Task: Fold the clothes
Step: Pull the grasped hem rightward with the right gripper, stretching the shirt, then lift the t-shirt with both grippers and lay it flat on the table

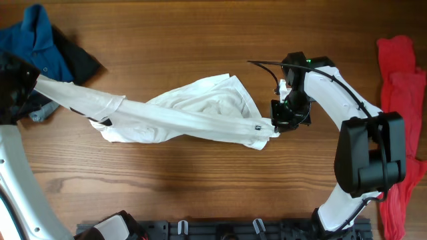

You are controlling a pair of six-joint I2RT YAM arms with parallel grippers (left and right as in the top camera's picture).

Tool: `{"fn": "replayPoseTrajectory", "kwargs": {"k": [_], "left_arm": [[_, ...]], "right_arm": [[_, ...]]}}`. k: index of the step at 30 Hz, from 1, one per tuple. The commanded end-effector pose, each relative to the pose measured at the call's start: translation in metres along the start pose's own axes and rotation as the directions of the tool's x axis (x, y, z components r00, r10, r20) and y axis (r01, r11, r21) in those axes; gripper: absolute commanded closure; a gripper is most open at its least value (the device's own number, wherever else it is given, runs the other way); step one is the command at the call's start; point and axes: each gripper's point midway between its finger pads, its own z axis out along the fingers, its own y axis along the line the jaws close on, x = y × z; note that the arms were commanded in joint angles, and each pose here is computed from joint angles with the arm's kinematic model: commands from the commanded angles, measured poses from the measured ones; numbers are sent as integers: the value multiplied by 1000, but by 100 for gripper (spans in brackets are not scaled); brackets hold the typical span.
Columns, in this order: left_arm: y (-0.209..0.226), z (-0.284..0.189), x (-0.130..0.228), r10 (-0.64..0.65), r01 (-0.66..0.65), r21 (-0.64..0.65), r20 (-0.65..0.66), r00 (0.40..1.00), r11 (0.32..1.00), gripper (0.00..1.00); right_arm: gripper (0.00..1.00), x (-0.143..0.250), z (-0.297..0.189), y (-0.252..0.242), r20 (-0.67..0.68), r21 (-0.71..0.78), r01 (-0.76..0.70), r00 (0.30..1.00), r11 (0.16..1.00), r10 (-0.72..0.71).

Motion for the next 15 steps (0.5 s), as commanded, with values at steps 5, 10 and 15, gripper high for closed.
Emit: {"fn": "replayPoseTrajectory", "kwargs": {"k": [5,10,15], "left_arm": [[0,-3,-5,12,-13,4,15,1000,1000,96],[-10,-3,-3,14,-14,63,1,1000,998,96],[-41,-21,-9,46,-52,232,28,999,971,96]], "right_arm": [[95,-18,-35,38,162,-188,121,983,975,-90],[96,-33,-150,43,503,-183,156,863,971,-44],[96,2,-278,40,763,-117,182,646,976,-29]]}}
